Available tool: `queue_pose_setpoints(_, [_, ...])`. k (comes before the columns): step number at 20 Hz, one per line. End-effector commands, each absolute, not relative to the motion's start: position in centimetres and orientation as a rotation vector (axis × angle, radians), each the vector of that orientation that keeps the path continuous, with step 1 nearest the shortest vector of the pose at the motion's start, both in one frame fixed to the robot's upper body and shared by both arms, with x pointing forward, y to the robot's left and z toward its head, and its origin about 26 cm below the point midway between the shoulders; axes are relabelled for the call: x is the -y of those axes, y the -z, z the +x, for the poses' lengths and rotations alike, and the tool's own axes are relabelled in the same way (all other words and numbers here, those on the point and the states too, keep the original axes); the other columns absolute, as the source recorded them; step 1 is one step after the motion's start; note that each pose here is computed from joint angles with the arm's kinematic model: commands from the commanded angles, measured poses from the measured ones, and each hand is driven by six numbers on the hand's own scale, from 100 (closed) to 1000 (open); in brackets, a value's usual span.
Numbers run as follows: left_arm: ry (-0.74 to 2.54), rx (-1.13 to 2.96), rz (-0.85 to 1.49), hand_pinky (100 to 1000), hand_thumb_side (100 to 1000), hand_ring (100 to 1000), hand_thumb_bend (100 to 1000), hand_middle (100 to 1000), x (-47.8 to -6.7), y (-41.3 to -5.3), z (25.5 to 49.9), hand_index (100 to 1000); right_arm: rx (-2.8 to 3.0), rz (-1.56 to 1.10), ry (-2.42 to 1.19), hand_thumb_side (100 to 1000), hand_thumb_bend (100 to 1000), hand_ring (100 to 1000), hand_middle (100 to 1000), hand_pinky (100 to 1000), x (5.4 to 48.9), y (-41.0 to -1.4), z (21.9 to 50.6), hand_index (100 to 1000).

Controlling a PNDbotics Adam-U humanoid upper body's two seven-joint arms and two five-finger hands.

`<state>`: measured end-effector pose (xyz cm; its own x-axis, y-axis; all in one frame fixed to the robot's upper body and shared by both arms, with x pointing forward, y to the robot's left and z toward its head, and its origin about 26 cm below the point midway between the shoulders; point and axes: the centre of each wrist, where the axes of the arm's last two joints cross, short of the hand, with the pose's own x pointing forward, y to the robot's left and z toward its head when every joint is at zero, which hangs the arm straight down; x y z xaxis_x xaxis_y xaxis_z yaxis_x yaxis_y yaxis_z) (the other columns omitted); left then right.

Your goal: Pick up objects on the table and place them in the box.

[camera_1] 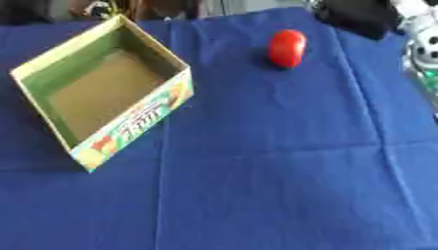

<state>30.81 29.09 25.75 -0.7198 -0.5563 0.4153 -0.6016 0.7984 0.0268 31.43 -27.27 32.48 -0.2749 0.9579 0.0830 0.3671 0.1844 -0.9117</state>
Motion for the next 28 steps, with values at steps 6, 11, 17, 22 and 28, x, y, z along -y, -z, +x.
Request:
queue_pose_setpoints(6, [-0.145, 2.618, 0.878, 641, 1000, 873, 100, 858, -28.9, -26.6, 30.5, 910, 1.467, -1.252, -1.295, 611, 628, 956, 844, 991, 28.8, -34.8, 32.5, 1000])
queue_pose_setpoints(11, [-0.142, 2.617, 0.88, 641, 1000, 873, 100, 856, -28.9, -26.7, 30.5, 909, 1.385, -1.251, -1.291, 598, 701, 954, 861, 977, 29.6, -35.8, 33.6, 1000])
queue_pose_setpoints(17, [-0.14, 2.621, 0.873, 642, 1000, 873, 100, 854, -28.8, -26.6, 30.5, 909, 1.374, -1.26, -1.241, 629, 673, 934, 895, 921, 30.5, -36.6, 34.4, 1000])
queue_pose_setpoints(22, [-0.14, 2.621, 0.871, 643, 1000, 874, 100, 852, -28.8, -26.6, 30.5, 907, 1.354, -1.298, -1.216, 647, 671, 946, 908, 936, 31.0, -37.0, 35.0, 1000])
queue_pose_setpoints(28, [-0.138, 2.625, 0.858, 644, 1000, 874, 100, 851, -28.6, -26.6, 30.5, 905, 1.306, -1.28, -1.216, 638, 661, 946, 911, 935, 31.1, -36.8, 36.3, 1000])
